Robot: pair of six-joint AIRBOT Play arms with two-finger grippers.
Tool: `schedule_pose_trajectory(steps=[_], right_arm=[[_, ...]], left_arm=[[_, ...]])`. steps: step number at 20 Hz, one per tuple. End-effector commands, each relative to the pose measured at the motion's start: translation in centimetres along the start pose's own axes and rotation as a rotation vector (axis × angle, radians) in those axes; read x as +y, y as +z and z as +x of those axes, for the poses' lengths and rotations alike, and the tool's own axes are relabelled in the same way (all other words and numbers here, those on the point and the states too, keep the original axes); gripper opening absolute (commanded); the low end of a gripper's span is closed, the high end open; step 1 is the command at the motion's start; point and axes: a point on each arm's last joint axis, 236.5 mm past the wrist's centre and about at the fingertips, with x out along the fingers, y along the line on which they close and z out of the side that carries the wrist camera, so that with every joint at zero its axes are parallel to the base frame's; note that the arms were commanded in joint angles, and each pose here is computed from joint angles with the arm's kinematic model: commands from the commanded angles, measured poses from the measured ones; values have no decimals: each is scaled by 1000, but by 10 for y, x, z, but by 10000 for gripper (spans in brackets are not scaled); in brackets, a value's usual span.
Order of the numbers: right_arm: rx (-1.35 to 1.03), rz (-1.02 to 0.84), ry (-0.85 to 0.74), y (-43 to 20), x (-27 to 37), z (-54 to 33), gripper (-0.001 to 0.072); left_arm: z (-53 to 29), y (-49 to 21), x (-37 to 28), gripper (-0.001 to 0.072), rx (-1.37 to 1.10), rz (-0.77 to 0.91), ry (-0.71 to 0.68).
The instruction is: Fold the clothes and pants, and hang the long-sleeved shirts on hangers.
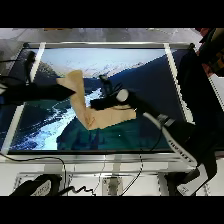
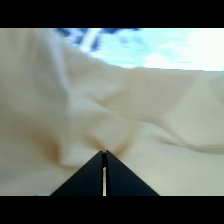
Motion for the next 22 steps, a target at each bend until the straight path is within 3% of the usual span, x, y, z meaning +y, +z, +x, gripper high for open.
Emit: schedule_pose_trajectory(steps=[1, 7, 8, 9, 10, 11, 14, 19, 22], right_arm=[[96, 46, -223, 1, -125, -85, 15], [34, 375, -338, -16, -263, -221, 15], [22, 410, -348, -21, -277, -233, 36], [16, 431, -354, -26, -286, -240, 230], [12, 452, -359, -30, -294, -245, 548], [19, 452, -358, -35, -299, -245, 621], [67, 479, -282, -50, -296, -218, 622], [205, 510, 11, -68, -237, -125, 633], [295, 463, 33, -83, -210, -75, 632]], left_arm=[[85, -11, -19, 25, 34, -46, -34], [237, -55, -91, 36, 46, -25, -85], [248, -59, -98, 279, 53, 8, -93], [254, -61, -102, 710, 58, 36, -101], [256, -62, -104, 704, 63, 42, -105], [255, -61, -101, 704, 62, 47, -100], [241, -44, -85, 703, 42, 27, -90], [198, -20, -56, 703, 54, 28, -82], [170, -15, -31, 703, 82, 63, -42]])
